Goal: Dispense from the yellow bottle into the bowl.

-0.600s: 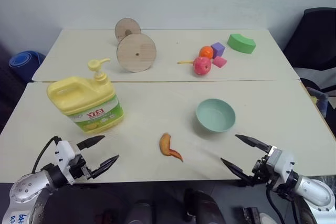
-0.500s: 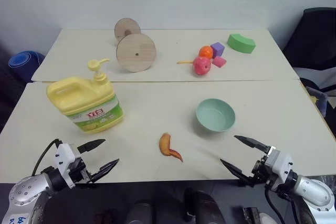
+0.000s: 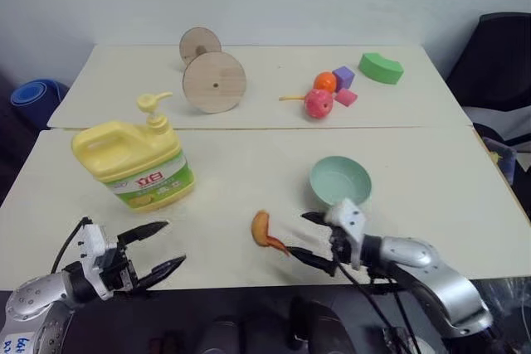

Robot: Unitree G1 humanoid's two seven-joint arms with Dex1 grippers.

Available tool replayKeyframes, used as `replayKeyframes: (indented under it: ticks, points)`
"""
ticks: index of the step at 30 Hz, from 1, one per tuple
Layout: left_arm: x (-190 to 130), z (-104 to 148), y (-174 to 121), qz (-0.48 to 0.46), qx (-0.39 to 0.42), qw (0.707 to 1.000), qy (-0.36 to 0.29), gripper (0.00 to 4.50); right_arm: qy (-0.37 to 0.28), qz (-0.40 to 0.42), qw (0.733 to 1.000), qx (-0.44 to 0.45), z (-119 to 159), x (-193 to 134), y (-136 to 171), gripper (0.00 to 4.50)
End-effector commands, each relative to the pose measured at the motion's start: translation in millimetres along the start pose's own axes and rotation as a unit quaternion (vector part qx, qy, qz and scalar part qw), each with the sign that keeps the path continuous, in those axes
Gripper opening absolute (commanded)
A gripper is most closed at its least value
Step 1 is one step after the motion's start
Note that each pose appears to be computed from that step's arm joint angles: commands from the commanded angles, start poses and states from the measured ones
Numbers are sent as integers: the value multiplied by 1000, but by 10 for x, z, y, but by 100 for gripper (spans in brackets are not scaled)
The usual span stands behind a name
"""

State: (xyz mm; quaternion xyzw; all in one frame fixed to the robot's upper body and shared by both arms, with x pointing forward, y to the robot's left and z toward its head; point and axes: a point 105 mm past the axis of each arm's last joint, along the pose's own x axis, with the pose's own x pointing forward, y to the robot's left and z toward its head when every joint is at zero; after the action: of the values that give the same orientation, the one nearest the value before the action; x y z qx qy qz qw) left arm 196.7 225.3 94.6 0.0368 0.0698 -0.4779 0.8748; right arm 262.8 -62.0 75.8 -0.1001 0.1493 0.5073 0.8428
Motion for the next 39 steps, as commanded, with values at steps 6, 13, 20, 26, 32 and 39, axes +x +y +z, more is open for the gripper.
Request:
replayKeyframes:
  ticks: [6, 13, 20, 26, 32, 39]
  points:
    - [24, 119, -152, -60, 8, 998, 8, 449, 70, -6, 998, 1, -173, 578, -13, 450]
    - [37, 114, -100, -52, 20, 998, 8, 450, 62, -1, 997, -38, -168, 743, -25, 239]
    - [156, 142, -83, -69, 31, 997, -8, 450, -28, 57, 997, -51, 136, 592, 90, 57]
    - [330, 230, -132, -95, 37, 994, -35, 450, -195, 42, 977, -69, 748, -160, -75, 57]
    - [538, 365, -166, -109, 62, 990, -69, 450, -130, -100, 985, -61, 552, -1122, -721, 57]
    - [780, 444, -164, -118, 73, 985, -98, 450, -2, -326, 945, -20, -249, -1886, -1751, 57]
